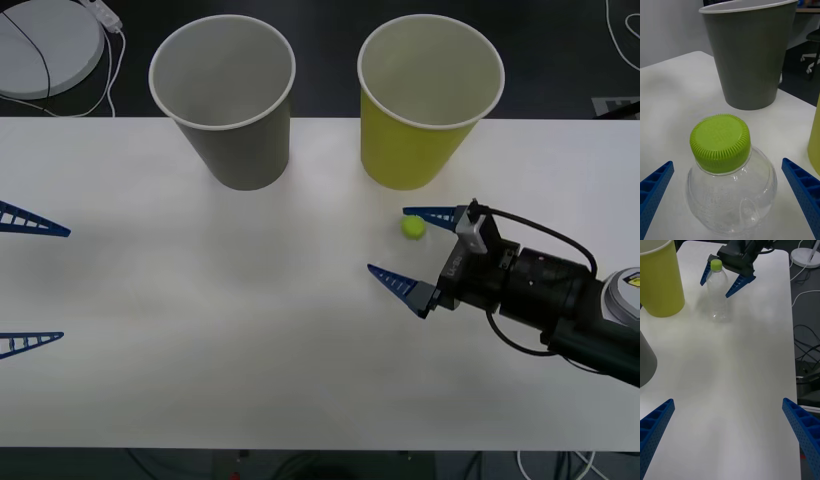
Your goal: Put the can into the green bin and the plastic bottle into the gray bin
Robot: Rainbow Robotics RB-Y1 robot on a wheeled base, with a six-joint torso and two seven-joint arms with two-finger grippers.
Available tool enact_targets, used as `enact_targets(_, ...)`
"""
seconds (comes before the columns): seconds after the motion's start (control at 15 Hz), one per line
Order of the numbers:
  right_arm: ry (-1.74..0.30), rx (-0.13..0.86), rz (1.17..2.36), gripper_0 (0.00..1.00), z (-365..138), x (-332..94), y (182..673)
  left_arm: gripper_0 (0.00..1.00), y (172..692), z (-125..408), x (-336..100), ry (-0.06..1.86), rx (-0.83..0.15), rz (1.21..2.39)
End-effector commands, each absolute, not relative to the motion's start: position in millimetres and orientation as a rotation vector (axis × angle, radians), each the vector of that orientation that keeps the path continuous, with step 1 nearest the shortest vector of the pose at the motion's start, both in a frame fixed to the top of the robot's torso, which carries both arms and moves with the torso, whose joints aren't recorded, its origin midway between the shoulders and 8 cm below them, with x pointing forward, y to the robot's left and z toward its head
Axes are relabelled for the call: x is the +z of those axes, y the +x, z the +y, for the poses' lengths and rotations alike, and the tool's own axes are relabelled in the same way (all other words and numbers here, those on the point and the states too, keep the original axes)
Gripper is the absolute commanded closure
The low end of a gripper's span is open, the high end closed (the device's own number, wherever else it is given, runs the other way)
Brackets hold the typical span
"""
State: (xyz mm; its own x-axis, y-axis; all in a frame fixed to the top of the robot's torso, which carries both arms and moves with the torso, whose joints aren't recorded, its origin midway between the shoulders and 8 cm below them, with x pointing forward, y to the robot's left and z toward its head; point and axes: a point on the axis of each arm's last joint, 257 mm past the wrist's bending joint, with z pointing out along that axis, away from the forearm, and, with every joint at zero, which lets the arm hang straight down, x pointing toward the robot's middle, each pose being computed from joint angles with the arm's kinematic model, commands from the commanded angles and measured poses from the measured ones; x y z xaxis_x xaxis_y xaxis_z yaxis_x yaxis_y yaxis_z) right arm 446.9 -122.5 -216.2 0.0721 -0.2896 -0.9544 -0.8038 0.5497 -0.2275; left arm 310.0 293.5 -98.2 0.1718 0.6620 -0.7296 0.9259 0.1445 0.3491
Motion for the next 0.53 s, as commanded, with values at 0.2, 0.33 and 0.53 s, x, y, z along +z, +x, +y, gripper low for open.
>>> enact_targets(0.2, -0.979, 0.503, 1.502, 1.0, -122.0, -216.7, 446.5, 0.0, 310.0, 293.5, -98.2, 1.588, -0.386, 1.561)
enact_targets(0.33, -0.982, 0.503, 1.501, 1.0, -121.8, -216.7, 446.1, 0.0, 310.0, 293.5, -98.2, 1.588, -0.386, 1.561)
enact_targets(0.53, -0.983, 0.507, 1.501, 1.0, -121.3, -216.8, 445.5, 0.0, 310.0, 293.5, -98.2, 1.588, -0.386, 1.561)
